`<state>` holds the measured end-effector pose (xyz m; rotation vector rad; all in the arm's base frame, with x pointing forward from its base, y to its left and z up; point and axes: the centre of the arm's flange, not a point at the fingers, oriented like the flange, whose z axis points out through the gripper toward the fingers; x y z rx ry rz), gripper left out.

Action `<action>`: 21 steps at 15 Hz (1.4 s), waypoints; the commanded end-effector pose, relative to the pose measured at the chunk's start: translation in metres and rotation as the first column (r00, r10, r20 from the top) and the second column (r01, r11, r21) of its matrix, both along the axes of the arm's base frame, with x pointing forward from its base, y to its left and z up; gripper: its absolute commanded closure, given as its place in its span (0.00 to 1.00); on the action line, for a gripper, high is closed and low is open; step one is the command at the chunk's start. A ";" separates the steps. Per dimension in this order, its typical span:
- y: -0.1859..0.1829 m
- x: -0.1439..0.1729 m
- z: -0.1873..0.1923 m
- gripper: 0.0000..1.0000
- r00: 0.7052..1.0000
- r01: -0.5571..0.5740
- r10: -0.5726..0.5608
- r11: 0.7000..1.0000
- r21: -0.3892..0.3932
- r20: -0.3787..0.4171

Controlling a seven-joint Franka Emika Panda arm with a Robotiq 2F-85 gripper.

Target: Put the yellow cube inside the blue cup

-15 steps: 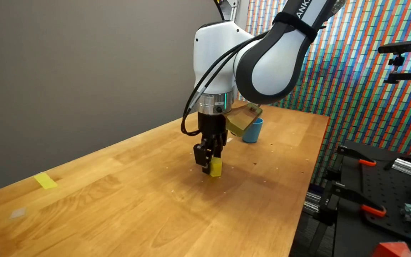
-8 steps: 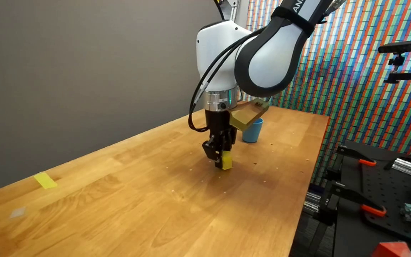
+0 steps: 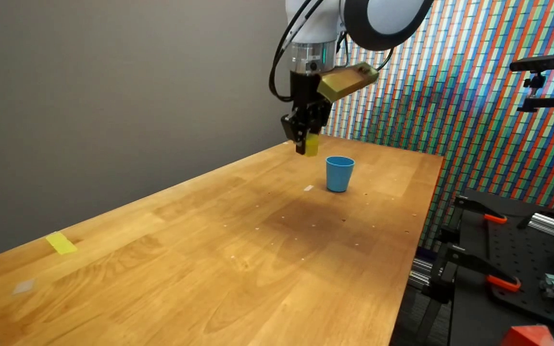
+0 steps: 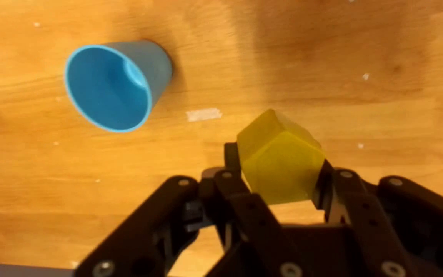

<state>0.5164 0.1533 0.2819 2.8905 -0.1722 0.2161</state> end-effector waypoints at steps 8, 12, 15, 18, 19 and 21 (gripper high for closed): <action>-0.098 -0.023 0.007 0.79 0.964 0.263 -0.261 0.964 -0.031 0.048; -0.101 -0.028 -0.016 0.79 0.960 0.278 -0.277 0.961 -0.007 0.036; -0.102 -0.027 -0.028 0.79 0.960 0.276 -0.275 0.961 -0.001 0.058; -0.110 -0.023 -0.034 0.79 0.958 0.277 -0.275 0.961 -0.018 0.084; -0.112 -0.022 -0.036 0.79 0.957 0.278 -0.275 0.960 -0.025 0.090; -0.118 -0.022 -0.039 0.79 0.956 0.283 -0.279 0.959 -0.028 0.093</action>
